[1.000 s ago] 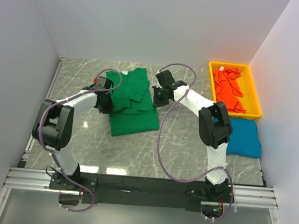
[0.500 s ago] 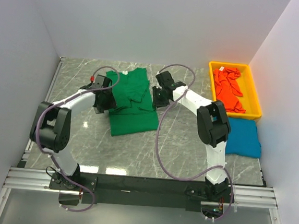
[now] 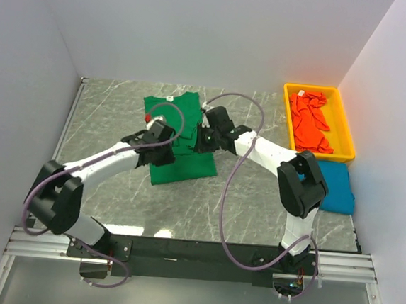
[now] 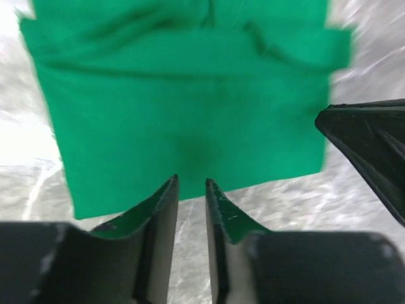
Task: Fold and stack the t-shirts
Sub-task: Fold the tshirt
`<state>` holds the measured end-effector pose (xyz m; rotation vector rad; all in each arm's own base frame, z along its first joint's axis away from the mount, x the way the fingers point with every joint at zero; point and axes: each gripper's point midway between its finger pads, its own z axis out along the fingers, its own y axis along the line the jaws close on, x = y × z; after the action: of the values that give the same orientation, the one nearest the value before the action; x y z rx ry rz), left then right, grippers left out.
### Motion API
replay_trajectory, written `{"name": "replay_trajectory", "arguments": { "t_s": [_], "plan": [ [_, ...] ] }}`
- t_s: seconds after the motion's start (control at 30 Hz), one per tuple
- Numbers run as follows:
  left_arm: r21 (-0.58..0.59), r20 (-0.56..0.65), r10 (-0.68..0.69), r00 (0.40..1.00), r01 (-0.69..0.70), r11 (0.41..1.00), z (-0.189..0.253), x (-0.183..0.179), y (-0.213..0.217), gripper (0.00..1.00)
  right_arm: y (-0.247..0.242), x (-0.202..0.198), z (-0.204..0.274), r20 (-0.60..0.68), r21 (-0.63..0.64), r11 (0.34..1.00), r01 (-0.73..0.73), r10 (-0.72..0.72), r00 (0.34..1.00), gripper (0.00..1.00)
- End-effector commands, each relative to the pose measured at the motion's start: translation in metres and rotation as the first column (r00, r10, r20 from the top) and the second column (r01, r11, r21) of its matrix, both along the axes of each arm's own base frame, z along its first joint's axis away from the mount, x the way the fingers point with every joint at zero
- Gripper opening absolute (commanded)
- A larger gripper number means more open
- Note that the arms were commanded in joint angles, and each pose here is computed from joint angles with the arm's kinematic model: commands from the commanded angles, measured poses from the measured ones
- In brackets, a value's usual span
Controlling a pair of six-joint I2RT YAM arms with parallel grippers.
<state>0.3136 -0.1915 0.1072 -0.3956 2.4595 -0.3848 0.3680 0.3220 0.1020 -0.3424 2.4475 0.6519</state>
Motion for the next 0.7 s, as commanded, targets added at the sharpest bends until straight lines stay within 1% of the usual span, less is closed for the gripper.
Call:
{"name": "replay_trajectory", "arguments": {
  "t_s": [0.0,0.1,0.13,0.2,0.23,0.4,0.57,0.67],
  "plan": [
    [-0.034,-0.040,-0.016,0.999,0.015,0.999,-0.026,-0.006,-0.017,0.28,0.021,-0.004,-0.012,-0.019,0.082,0.996,-0.030,0.032,0.999,0.13],
    [-0.030,-0.068,-0.051,0.996,0.049,0.998,-0.047,-0.014,-0.027,0.27,0.033,-0.008,-0.023,-0.038,0.109,0.992,-0.056,0.061,0.997,0.12],
    [-0.013,-0.101,-0.053,0.994,0.052,0.999,-0.061,-0.020,-0.026,0.26,0.036,-0.009,-0.027,-0.043,0.113,0.992,-0.062,0.068,0.997,0.12],
    [-0.008,-0.127,-0.055,0.990,0.055,0.998,-0.071,-0.025,-0.027,0.26,0.041,-0.008,-0.036,-0.050,0.120,0.991,-0.064,0.070,0.996,0.12],
    [0.004,-0.161,-0.057,0.985,0.058,0.998,-0.082,-0.031,-0.024,0.26,0.043,-0.008,-0.038,-0.051,0.122,0.990,-0.067,0.074,0.996,0.12],
    [0.025,-0.239,-0.064,0.969,0.072,0.997,-0.106,-0.051,-0.021,0.25,0.045,0.002,-0.061,-0.057,0.094,0.993,-0.067,0.072,0.996,0.12],
    [0.040,-0.279,-0.075,0.957,0.090,0.995,-0.117,-0.064,-0.017,0.23,0.041,0.030,-0.074,-0.036,0.057,0.998,-0.018,0.020,0.999,0.13],
    [0.052,-0.292,-0.073,0.954,0.092,0.994,-0.119,-0.070,-0.013,0.21,0.040,0.060,-0.070,-0.013,0.037,0.999,0.018,-0.018,1.000,0.14]
  ]
}}
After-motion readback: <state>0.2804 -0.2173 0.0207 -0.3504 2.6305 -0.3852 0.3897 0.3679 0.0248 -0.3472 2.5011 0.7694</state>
